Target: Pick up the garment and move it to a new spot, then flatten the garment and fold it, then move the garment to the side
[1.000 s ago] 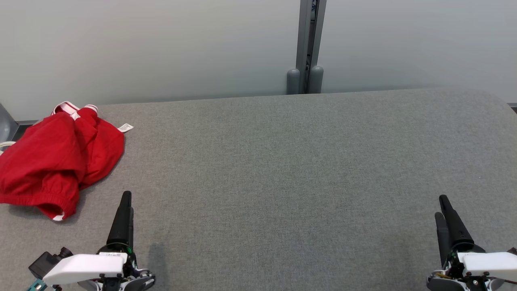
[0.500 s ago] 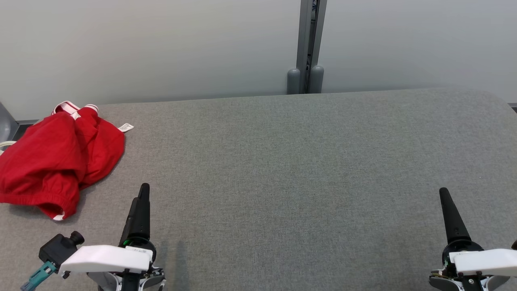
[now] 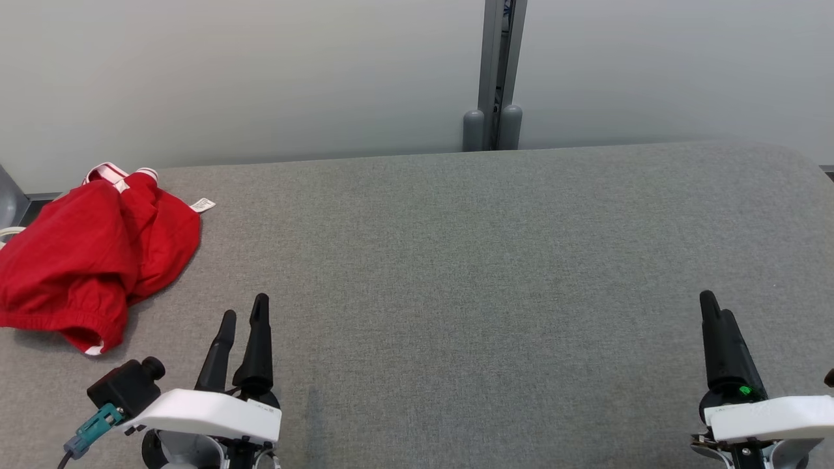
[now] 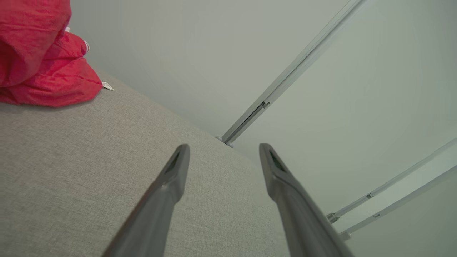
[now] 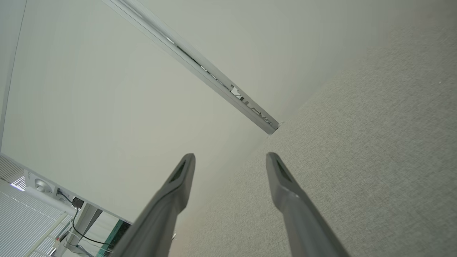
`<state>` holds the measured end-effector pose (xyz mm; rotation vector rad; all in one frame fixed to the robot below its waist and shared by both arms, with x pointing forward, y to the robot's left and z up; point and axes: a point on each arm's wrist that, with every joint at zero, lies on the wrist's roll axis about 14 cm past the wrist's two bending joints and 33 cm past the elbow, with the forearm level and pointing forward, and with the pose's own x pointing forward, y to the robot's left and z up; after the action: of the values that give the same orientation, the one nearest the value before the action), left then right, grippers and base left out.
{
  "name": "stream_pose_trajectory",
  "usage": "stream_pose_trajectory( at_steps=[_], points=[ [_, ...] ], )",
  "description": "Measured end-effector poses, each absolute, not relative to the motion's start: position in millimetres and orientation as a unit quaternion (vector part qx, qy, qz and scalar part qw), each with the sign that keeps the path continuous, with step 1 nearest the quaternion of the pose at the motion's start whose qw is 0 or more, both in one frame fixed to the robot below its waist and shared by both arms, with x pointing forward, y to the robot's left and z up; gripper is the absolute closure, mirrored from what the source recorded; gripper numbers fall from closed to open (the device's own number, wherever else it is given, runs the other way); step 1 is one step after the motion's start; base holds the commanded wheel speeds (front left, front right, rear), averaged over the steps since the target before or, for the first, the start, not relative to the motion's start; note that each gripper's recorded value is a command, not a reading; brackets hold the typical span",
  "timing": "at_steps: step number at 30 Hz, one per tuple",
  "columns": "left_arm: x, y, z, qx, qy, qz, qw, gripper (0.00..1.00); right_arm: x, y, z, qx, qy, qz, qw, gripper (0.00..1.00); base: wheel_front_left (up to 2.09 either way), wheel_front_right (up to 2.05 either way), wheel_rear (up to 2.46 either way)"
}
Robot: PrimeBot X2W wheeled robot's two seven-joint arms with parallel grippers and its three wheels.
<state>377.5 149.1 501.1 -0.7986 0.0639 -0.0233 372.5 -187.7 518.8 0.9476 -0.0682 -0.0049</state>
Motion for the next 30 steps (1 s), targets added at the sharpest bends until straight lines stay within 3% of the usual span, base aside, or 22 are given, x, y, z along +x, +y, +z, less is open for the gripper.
stream_pose_trajectory(
  at_steps=[11,30],
  points=[
    [376,147,505,-0.305,0.017,-0.016,0.952,0.0,370,-171,524,0.343,-0.036,0.027,0.938,0.0,0.0,0.0,0.0],
    [366,146,495,-0.202,0.014,-0.018,0.979,0.0,362,-171,522,0.242,-0.044,0.029,0.969,0.0,0.0,0.0,0.0]
  ],
)
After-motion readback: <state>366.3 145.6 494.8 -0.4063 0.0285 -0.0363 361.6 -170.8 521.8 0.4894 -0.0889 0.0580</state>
